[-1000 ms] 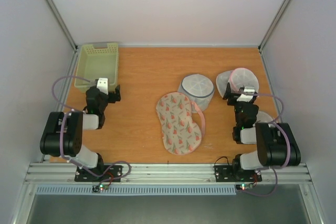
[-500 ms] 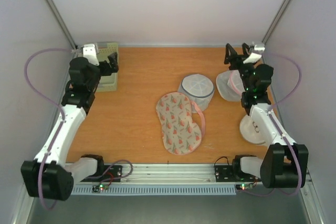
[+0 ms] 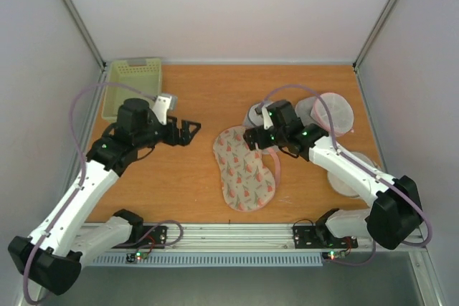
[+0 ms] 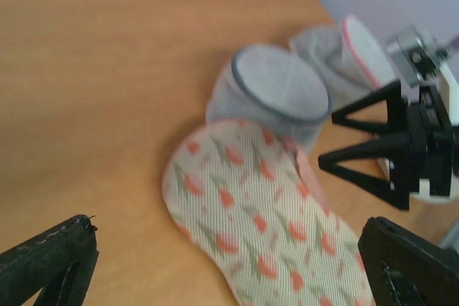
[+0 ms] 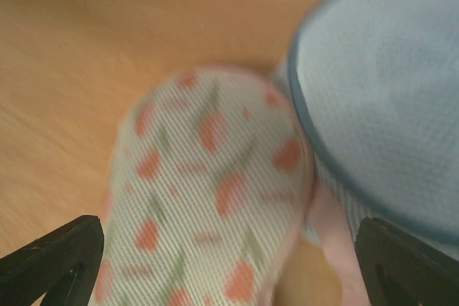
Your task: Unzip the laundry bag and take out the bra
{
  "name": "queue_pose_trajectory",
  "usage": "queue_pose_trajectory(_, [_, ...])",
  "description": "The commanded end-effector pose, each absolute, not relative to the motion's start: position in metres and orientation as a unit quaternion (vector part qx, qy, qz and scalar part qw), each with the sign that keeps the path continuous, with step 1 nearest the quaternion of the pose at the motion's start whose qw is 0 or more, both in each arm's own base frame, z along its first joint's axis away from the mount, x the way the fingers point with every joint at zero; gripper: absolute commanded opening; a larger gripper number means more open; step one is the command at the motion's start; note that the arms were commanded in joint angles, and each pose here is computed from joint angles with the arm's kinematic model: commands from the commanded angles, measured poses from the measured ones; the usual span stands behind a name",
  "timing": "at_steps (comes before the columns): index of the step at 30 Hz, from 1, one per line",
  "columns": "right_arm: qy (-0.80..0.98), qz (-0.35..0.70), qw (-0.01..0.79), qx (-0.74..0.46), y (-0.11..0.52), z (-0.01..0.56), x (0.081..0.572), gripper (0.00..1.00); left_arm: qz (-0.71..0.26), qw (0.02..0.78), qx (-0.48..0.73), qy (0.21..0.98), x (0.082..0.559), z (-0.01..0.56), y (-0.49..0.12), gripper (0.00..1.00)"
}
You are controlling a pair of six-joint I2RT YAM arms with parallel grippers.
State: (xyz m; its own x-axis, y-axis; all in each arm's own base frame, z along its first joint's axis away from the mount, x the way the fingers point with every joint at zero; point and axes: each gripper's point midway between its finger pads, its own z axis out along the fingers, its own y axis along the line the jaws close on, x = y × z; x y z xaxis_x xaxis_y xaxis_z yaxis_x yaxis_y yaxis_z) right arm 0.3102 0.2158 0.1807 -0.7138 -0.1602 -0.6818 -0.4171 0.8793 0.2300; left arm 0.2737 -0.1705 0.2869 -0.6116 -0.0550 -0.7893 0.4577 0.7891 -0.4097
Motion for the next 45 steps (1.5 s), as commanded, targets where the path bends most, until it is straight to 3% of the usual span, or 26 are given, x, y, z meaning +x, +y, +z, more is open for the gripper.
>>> queue_pose_trajectory(1, [0.955,0.112,0.225,-0.154,0.189,0.116,0.267,0.98,-0.317,0.341,0.132,0.875,0.246,0.234,-0.181,0.99])
queue_pose_trajectory(7, [0.962,0.113,0.179,-0.174,0.202,0.078,0.259,0.97,-0.300,0.359,0.114,0.877,0.254,0.219,-0.175,0.99])
queue_pose_trajectory(10, [0.959,0.137,0.156,-0.194,0.213,0.063,0.253,0.89,-0.302,0.360,0.106,0.877,0.258,0.217,-0.176,0.99])
queue_pose_trajectory(14, [0.944,0.196,0.151,-0.217,0.235,0.063,0.249,0.68,-0.304,0.352,0.102,0.879,0.261,0.213,-0.178,0.99])
queue_pose_trajectory(23, [0.912,0.252,0.163,-0.280,0.262,0.089,0.251,0.03,-0.317,0.362,0.102,0.871,0.261,0.221,-0.180,0.99])
queue_pose_trajectory(33, [0.835,0.275,0.293,-0.376,0.277,0.183,0.261,0.01,-0.335,0.391,0.141,0.846,0.262,0.245,-0.189,0.99])
queue_pose_trajectory(40, [0.753,0.223,0.387,-0.483,0.276,0.238,0.234,0.01,-0.340,0.395,0.258,0.814,0.255,0.288,-0.208,0.99])
queue_pose_trajectory(45, [0.684,0.177,0.423,-0.568,0.265,0.261,0.213,0.01,-0.293,0.450,0.346,0.769,0.245,0.318,-0.203,0.99])
